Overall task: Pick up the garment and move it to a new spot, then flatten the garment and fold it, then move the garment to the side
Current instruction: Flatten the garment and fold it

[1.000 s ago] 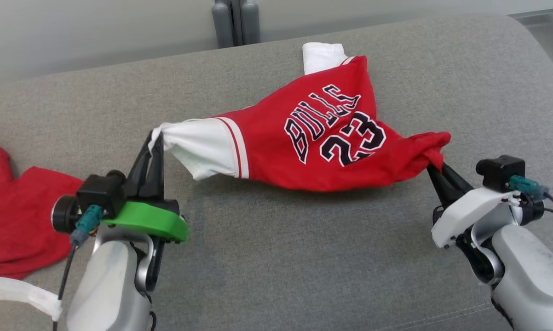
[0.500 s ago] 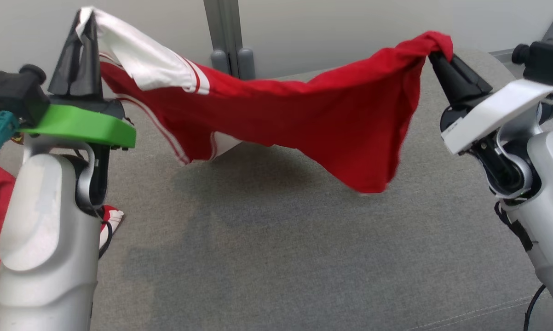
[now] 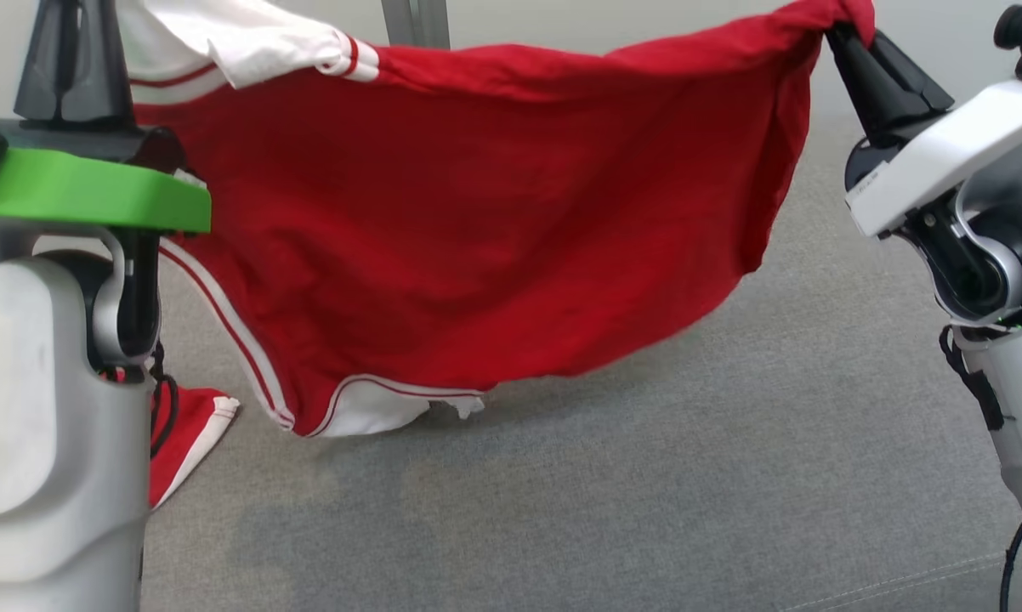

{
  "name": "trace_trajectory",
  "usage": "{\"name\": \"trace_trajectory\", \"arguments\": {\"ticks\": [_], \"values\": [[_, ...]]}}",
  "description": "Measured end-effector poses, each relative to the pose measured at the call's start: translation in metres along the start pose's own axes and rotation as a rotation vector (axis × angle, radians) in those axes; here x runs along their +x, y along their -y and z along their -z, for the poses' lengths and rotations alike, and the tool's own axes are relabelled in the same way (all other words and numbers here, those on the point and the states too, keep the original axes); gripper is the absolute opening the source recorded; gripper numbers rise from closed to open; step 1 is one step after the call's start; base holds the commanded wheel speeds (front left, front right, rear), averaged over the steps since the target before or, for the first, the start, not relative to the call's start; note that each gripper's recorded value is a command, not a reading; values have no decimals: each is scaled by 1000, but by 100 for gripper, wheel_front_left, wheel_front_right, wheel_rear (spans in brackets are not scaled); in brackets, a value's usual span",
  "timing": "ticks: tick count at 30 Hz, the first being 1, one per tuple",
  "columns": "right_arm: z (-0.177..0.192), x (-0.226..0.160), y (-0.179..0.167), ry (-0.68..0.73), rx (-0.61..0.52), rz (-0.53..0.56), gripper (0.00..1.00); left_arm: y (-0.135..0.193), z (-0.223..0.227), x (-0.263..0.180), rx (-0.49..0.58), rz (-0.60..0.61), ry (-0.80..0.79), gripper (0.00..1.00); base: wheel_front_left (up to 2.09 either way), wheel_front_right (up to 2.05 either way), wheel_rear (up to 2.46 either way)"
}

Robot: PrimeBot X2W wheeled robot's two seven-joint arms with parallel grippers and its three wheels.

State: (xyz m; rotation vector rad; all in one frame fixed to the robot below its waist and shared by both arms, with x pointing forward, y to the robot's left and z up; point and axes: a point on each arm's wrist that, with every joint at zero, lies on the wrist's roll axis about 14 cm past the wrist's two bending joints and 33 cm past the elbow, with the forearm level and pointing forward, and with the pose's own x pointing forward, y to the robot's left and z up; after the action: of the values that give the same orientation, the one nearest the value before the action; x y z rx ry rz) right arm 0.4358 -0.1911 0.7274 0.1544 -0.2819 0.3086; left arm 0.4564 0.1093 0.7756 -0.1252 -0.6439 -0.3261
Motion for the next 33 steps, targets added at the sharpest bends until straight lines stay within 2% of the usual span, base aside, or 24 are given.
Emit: {"name": "trace_trajectory", "arguments": {"ticks": [9,15,21,27,29,33], "values": [[43,7,31,-133,7,81,0,-14,39,11,37,35,-135,0,0,0,0],[50,59,50,-143,-50,100,0,-40,66,59,169,73,-177,0,0,0,0],[36,138,82,-10,-131,149,0,-67,90,130,257,70,-103,0,0,0,0],[42,191,109,138,-214,185,0,-91,116,175,284,19,0,0,0,0,0],[59,199,118,142,-241,198,0,-95,135,179,264,7,-9,0,0,0,0],[114,206,132,85,-236,212,0,-97,185,173,199,-3,-74,0,0,0,0]]}}
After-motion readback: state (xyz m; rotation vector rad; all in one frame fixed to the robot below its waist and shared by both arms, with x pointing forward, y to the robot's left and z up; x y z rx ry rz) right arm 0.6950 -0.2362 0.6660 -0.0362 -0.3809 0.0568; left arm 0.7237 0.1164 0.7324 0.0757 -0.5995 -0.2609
